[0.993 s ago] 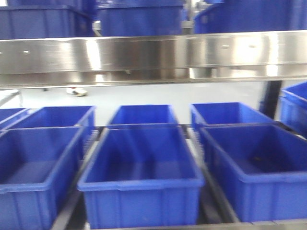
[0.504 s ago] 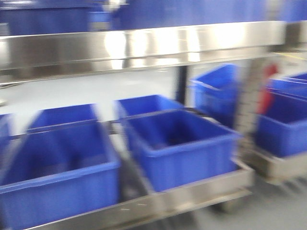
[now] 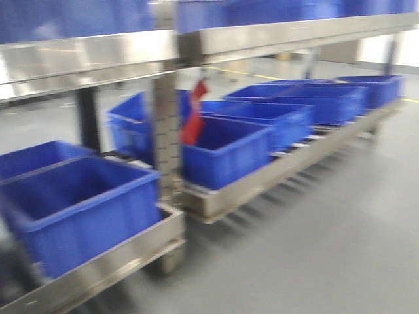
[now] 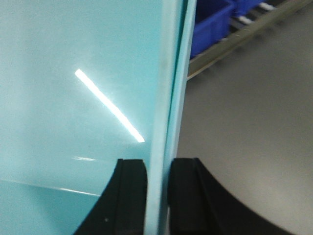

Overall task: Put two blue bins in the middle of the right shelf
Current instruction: 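Turn and drive the base across the floor carrying the teal bin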

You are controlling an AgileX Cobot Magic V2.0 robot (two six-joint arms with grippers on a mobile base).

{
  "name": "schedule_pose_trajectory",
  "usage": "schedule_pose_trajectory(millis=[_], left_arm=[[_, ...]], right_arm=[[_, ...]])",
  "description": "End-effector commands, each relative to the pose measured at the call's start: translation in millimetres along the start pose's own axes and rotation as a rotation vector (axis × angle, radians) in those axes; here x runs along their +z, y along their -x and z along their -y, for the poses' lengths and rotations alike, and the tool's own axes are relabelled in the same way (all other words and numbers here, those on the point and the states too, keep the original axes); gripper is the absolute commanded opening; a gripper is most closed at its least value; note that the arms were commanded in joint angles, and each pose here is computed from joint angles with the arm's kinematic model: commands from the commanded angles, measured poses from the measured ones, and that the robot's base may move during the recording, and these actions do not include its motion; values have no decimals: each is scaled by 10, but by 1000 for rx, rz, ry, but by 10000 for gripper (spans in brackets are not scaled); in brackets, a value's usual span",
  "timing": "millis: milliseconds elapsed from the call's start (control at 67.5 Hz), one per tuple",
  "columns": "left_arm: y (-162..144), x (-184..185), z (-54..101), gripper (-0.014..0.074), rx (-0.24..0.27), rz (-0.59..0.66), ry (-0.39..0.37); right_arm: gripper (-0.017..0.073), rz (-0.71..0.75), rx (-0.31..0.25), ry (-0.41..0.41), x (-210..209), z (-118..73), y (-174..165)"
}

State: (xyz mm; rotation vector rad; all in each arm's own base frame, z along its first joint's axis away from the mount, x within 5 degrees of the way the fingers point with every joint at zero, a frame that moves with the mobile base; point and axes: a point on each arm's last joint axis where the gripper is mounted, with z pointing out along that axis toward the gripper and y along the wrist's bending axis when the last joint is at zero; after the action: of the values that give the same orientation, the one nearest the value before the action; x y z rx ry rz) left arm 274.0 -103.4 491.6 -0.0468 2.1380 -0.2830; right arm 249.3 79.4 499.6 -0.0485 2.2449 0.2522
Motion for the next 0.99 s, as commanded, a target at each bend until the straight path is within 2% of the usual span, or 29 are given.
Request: schedule_pose_trajectory(millis=[0,978], left_arm=[[130,-92,46,-111,-10,124,-59],[130,-92,46,-111,-10,124,-59]], right_arm=[[-167,97,8,75,-141,-62,74],[-167,97,8,75,-141,-62,74]])
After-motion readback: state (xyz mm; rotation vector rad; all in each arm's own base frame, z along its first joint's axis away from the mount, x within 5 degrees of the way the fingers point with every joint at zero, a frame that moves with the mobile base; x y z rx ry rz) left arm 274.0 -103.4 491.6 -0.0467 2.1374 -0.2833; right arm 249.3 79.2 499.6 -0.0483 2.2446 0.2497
